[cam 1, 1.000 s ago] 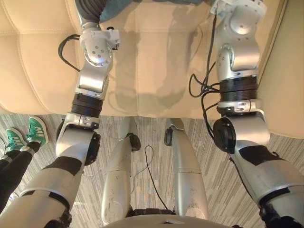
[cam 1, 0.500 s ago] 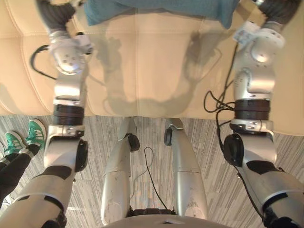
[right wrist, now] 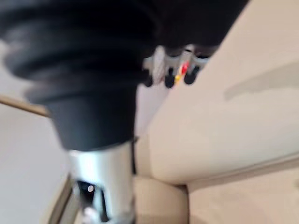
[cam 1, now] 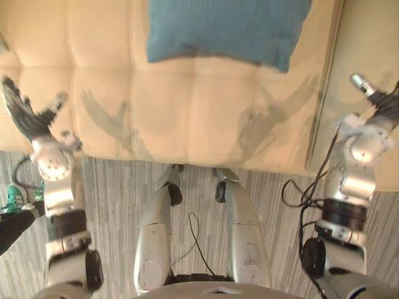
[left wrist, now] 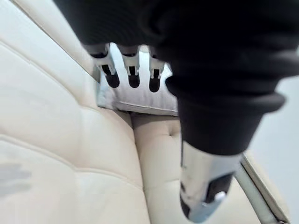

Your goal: Pick up cushions and gather them together orderly.

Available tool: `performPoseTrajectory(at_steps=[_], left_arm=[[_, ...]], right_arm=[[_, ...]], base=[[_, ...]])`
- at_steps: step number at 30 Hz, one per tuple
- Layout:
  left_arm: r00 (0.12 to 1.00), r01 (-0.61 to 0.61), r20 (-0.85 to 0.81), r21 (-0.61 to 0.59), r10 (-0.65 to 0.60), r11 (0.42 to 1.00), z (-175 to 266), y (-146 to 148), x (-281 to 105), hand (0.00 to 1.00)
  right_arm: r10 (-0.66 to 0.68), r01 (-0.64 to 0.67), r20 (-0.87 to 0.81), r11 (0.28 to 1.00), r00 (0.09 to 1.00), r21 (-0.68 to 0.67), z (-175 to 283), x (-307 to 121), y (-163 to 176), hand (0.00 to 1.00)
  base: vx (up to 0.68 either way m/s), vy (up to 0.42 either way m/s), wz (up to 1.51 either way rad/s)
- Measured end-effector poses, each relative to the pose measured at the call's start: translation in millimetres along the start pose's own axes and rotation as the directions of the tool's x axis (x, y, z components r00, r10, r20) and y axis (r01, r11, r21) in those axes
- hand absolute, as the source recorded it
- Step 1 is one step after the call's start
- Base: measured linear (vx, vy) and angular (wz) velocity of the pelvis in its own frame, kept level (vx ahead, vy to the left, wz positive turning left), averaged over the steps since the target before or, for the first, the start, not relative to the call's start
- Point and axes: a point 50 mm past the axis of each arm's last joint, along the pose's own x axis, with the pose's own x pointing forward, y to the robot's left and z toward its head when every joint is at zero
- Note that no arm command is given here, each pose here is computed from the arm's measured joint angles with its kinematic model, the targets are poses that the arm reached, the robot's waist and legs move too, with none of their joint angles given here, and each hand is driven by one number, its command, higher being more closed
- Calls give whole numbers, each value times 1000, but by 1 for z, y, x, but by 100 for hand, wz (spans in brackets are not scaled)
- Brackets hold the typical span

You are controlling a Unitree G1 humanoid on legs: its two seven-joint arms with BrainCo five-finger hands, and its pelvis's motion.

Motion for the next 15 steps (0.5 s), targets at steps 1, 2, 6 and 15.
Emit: performPoseTrajectory(at_steps=[1,2,6,15], left_arm=[[1000,1,-28,9,0,1000,-8,3,-5,0],[991,12,-131,40,-6,999,-34,10,-21,0],[855,92,-518,84,-36,992,-116,35,-94,0],[398,83,-910,161,115,984,-191,88,-232,0]], right_arm=[[8,-9,-22,1000,1000,-15,-6,-5,-1,0],[49,-55,-94,997,994,-58,-24,-24,-2,0],[165,-229,-339,960,926,-158,-72,-90,-12,0],[49,-541,-892,810,449,-227,-169,-247,-76,0]], base=[[19,-71,10],[34,-55,5],[82,-38,4],[135,8,-5]])
